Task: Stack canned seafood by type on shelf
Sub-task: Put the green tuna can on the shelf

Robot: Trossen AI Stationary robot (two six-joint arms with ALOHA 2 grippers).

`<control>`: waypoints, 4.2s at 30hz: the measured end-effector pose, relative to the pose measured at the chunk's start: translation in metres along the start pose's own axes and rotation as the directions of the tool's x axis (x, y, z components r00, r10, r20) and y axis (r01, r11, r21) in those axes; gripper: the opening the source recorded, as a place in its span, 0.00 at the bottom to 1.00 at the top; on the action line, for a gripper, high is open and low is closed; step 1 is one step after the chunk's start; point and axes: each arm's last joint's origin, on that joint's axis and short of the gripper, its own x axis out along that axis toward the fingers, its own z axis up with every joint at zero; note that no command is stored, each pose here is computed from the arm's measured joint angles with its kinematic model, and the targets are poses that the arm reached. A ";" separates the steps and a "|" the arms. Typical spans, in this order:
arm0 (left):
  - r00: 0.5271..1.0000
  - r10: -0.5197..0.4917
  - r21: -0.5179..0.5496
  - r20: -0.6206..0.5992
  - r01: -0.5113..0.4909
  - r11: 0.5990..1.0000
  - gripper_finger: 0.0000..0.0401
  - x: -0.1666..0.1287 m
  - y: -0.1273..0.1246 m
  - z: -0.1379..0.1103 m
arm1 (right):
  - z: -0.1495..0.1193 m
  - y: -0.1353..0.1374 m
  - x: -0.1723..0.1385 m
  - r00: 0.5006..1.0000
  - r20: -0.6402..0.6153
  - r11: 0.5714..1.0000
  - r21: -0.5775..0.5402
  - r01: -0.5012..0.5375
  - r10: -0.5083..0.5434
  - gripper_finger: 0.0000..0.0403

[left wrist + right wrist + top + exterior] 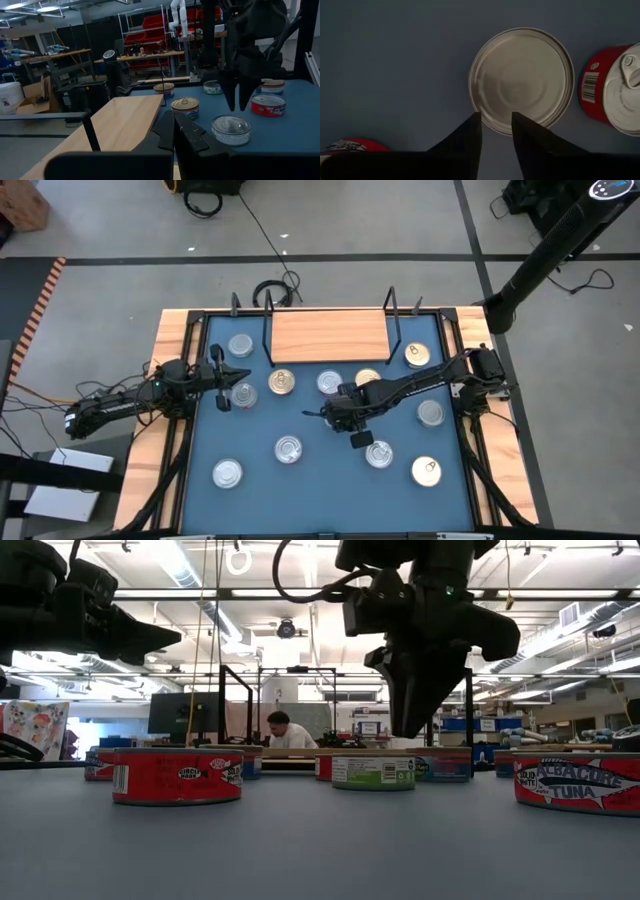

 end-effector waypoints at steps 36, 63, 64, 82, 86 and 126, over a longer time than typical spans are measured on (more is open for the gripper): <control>1.000 -0.004 0.005 -0.024 0.004 1.000 0.01 0.000 0.000 -0.002 | -0.010 -0.021 0.011 0.991 -0.115 0.997 0.031 0.065 -0.061 0.20; 0.999 -0.006 -0.001 -0.039 0.006 1.000 0.01 0.000 -0.001 -0.004 | 0.001 0.012 0.004 1.000 0.005 0.980 -0.196 -0.021 0.022 0.32; 0.999 -0.006 -0.001 -0.039 0.006 1.000 0.01 0.000 -0.001 -0.004 | 0.002 0.012 0.005 1.000 0.008 0.978 -0.206 -0.020 0.022 0.32; 0.999 -0.007 -0.001 -0.046 0.007 1.000 0.01 0.000 -0.001 -0.004 | 0.006 0.024 0.025 0.999 -0.007 0.943 -0.330 -0.044 0.044 0.16; 0.999 -0.007 -0.001 -0.047 0.007 1.000 0.01 0.000 -0.001 -0.005 | 0.007 0.024 0.025 0.998 0.004 0.943 -0.326 -0.064 0.069 0.09; 0.999 -0.007 -0.003 -0.047 0.007 1.000 0.01 0.000 -0.001 -0.004 | 0.014 0.020 0.011 0.994 0.016 0.973 -0.206 -0.099 0.104 0.19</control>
